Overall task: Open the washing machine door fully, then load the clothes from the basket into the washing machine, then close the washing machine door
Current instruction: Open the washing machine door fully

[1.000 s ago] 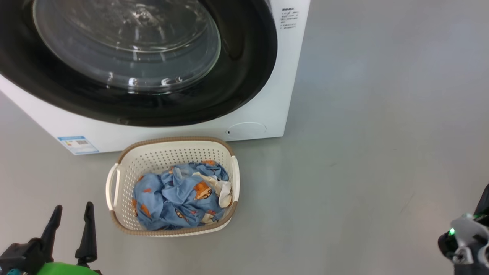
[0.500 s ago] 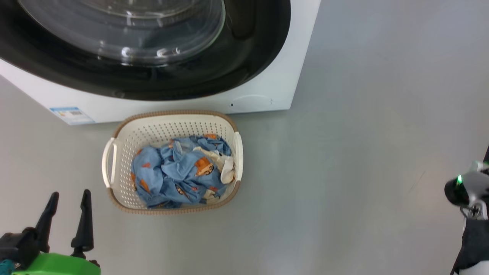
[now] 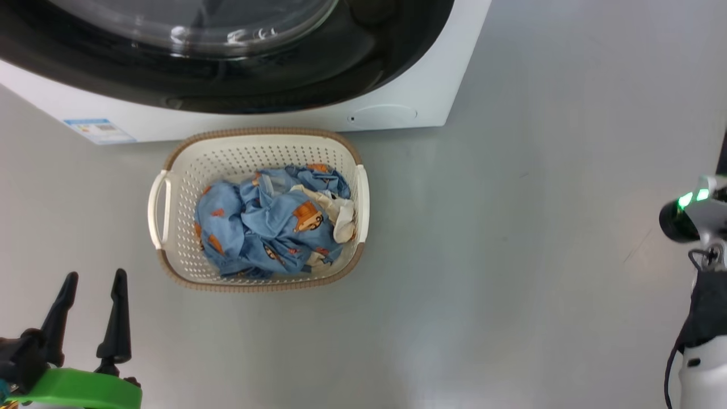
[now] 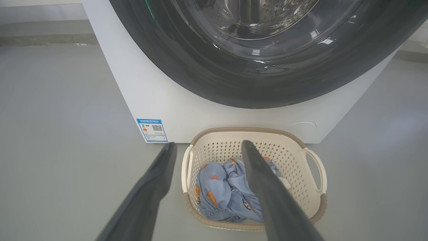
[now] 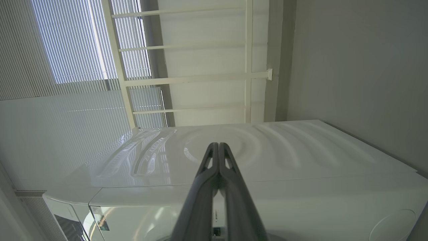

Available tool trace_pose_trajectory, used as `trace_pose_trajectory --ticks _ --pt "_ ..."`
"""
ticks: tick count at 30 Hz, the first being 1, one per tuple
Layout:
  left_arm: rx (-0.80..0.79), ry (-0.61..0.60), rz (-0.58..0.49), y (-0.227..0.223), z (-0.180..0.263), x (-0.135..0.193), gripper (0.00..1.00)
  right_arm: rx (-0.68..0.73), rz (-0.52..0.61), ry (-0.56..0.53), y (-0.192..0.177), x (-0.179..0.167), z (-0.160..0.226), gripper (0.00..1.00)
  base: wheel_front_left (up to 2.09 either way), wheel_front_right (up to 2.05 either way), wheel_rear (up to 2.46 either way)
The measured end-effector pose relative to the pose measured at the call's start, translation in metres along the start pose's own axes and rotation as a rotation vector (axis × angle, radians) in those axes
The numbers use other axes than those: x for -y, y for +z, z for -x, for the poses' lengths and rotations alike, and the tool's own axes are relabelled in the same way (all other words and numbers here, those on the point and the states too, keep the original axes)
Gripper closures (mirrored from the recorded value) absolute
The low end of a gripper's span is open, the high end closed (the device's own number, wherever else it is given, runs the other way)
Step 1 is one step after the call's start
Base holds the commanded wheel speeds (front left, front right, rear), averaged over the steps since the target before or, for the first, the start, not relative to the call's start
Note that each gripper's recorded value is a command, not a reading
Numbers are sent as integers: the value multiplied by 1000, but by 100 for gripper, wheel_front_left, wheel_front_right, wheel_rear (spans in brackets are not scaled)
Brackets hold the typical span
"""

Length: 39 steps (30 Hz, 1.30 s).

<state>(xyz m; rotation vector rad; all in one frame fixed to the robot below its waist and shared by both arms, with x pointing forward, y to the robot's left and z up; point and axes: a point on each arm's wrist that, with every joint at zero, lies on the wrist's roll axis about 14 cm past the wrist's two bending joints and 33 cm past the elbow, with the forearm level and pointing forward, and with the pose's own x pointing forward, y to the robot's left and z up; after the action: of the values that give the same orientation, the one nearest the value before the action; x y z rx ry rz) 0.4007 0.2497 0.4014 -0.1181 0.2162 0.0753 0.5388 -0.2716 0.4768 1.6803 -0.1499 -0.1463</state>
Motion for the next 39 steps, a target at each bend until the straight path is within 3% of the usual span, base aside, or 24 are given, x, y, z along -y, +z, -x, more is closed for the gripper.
trace_pose_trajectory --ticks 6,18,39 --pt "-35 15 -5 -12 -2 -6 0 -64 19 23 -22 -2 -24 100 0 0 0" --pt "-67 48 0 -26 -13 -17 0 -326 28 98 -99 -14 -63 100 0 0 0" --pt "-86 147 43 -35 -5 -39 0 -702 109 207 -209 -38 -79 100 0 0 0"
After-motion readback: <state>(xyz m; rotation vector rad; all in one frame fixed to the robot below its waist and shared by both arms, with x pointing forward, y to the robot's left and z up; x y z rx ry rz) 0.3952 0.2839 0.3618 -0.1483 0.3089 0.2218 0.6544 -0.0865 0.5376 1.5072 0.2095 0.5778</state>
